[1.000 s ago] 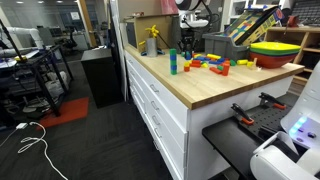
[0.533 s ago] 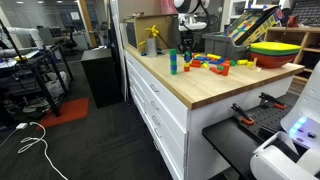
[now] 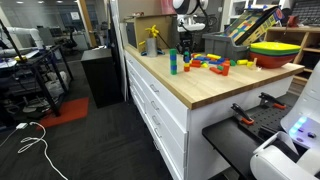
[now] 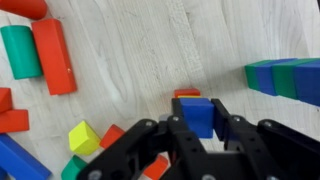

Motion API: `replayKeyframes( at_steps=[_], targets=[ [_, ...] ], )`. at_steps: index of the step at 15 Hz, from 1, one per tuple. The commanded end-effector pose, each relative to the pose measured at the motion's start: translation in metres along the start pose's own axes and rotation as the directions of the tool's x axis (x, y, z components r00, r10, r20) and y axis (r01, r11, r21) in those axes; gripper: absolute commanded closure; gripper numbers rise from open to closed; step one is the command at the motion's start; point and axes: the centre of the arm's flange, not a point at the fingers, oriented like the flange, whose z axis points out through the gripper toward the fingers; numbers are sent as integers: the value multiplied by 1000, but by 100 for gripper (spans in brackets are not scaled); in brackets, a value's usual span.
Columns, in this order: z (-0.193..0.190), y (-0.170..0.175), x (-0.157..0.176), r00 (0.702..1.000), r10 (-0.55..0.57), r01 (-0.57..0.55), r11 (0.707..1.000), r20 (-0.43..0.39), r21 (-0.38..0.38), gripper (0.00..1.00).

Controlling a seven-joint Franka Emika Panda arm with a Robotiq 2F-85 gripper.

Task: Put the blue block on top of the yellow block

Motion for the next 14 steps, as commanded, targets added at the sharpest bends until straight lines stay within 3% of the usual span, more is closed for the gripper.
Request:
replayKeyframes(
  at_steps=[1, 5, 6, 12, 14],
  targets=[
    [-2, -2, 4, 1000, 25, -25, 1000, 0, -5, 92],
    [-4, -1, 5, 1000, 29, -29, 1000, -2, -4, 92],
    [-4, -1, 5, 999, 32, -32, 999, 0, -5, 51],
    [-9, 3, 6, 999, 39, -39, 999, -10, -7, 6],
    [-12, 3, 6, 999, 40, -40, 999, -14, -3, 0]
  ],
)
